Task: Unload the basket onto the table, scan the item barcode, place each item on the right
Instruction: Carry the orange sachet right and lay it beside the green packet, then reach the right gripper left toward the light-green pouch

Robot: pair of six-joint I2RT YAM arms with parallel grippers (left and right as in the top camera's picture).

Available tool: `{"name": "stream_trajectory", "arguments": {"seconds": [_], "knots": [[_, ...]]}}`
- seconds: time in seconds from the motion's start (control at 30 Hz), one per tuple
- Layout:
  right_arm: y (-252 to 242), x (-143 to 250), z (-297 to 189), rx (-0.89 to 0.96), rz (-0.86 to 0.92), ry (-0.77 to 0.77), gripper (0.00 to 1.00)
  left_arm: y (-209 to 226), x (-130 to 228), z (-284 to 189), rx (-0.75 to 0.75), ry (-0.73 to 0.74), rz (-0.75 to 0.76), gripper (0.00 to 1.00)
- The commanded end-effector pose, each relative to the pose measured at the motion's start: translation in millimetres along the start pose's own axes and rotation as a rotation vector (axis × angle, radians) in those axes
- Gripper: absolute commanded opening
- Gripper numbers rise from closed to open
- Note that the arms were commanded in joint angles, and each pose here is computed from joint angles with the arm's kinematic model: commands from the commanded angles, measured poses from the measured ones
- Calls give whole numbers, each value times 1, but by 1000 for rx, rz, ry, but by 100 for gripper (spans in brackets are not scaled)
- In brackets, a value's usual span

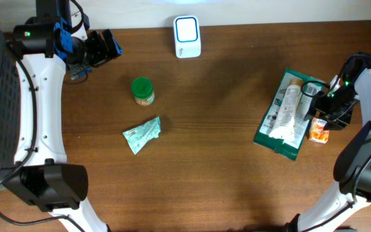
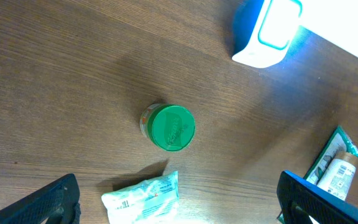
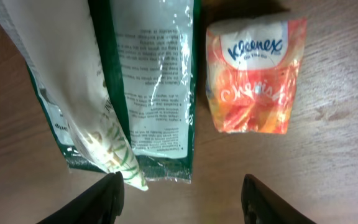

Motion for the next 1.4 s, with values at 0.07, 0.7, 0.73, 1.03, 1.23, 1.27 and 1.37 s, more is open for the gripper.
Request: {"name": "stream_trajectory", "arguments": {"seconds": [0.07,0.7,0.73,1.03,1.23,1.27,1.37], "knots": [[14,9,-3,-128,-89,42,58,-1,-2,-9,-1,-25,11,99],[187,94,-149,-297,-791,-290,98,-1,-2,-9,-1,-25,11,99],[188,94,-149,-298,-794,-292,98,-1,-2,-9,-1,-25,11,99],[186,95,-148,-295,-790,-279,99,-1,-2,-9,-1,-25,11,99],[186,95,-148,-295,-789,-279,98,-1,-2,-9,-1,-25,11,99],[186,95,-148,-295,-789,-279,98,-1,-2,-9,-1,-25,11,99],[186,95,-148,-294,-789,-278,98,-1,-2,-9,-1,-25,11,99]]}}
Point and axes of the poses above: each gripper's point midway between its finger pads, its own z axis out along the fingers, its own y axis along the line the jaws close on, x = y × z, the point moved 7 cm from there along -z, back along the fingers, and after that the axes turned 3 degrees about z, right-handed, at the moved point
